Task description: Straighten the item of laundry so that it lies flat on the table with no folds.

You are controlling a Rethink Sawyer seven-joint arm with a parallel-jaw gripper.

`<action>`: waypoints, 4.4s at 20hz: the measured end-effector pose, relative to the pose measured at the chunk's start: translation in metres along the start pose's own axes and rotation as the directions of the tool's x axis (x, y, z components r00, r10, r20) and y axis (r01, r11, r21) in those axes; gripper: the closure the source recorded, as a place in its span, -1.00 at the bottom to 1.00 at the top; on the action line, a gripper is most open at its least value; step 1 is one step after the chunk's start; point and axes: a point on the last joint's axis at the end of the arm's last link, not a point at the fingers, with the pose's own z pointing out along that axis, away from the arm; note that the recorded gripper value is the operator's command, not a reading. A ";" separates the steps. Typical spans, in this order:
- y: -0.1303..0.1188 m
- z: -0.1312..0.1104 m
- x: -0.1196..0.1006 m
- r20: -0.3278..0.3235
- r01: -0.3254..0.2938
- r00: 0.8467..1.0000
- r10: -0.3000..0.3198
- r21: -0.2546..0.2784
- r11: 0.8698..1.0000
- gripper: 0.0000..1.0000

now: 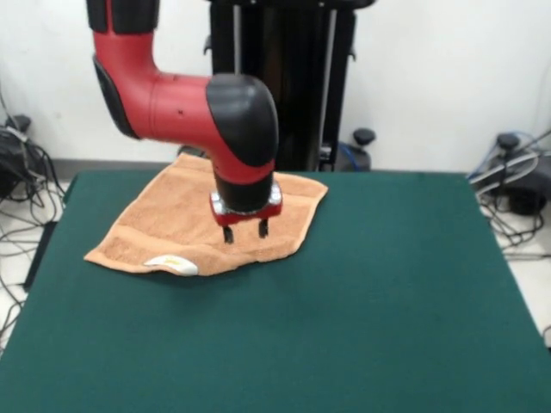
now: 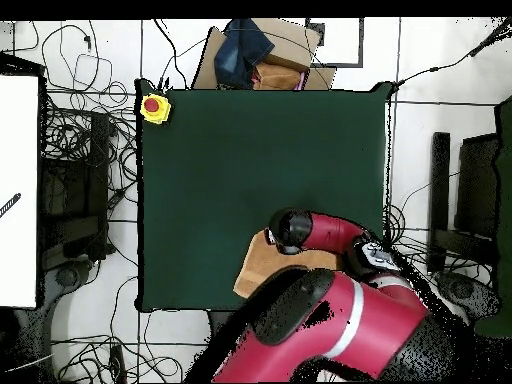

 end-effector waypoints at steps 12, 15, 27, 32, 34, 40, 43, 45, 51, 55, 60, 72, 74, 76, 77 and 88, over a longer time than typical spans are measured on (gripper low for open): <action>-0.011 -0.066 -0.048 0.132 -0.054 0.990 0.046 0.057 0.997 -1.00; 0.004 -0.060 -0.080 0.183 -0.043 0.983 0.025 0.095 0.995 -1.00; 0.026 0.015 -0.153 0.313 -0.076 0.949 0.030 0.136 0.988 -1.00; 0.012 0.013 -0.153 0.278 -0.098 0.958 0.069 0.092 0.991 -1.00; 0.006 0.012 -0.152 0.267 -0.108 0.960 0.084 0.077 0.991 -1.00; -0.005 0.010 -0.151 0.264 -0.129 0.957 0.119 0.023 0.991 -1.00; -0.007 0.010 -0.151 0.264 -0.126 0.957 0.118 0.012 0.992 -1.00; -0.007 0.010 -0.151 0.266 -0.121 0.957 0.114 0.010 0.993 -1.00; -0.007 0.010 -0.148 0.269 -0.096 0.959 0.089 0.014 0.995 -1.00; -0.013 0.009 -0.136 0.256 -0.091 0.963 0.084 0.017 0.996 -1.00; -0.033 0.013 -0.100 0.218 -0.096 0.972 0.091 0.013 0.995 -1.00; -0.055 0.025 -0.021 0.132 -0.080 0.988 0.080 -0.007 0.997 -1.00; -0.052 0.026 -0.016 0.124 -0.070 0.990 0.070 -0.007 0.998 -1.00; -0.050 0.026 -0.014 0.121 -0.063 0.991 0.064 -0.007 0.998 -1.00; -0.049 0.027 -0.013 0.120 -0.061 0.991 0.062 -0.008 0.998 -1.00; -0.040 0.026 -0.021 0.132 -0.051 0.990 0.054 -0.022 0.998 -1.00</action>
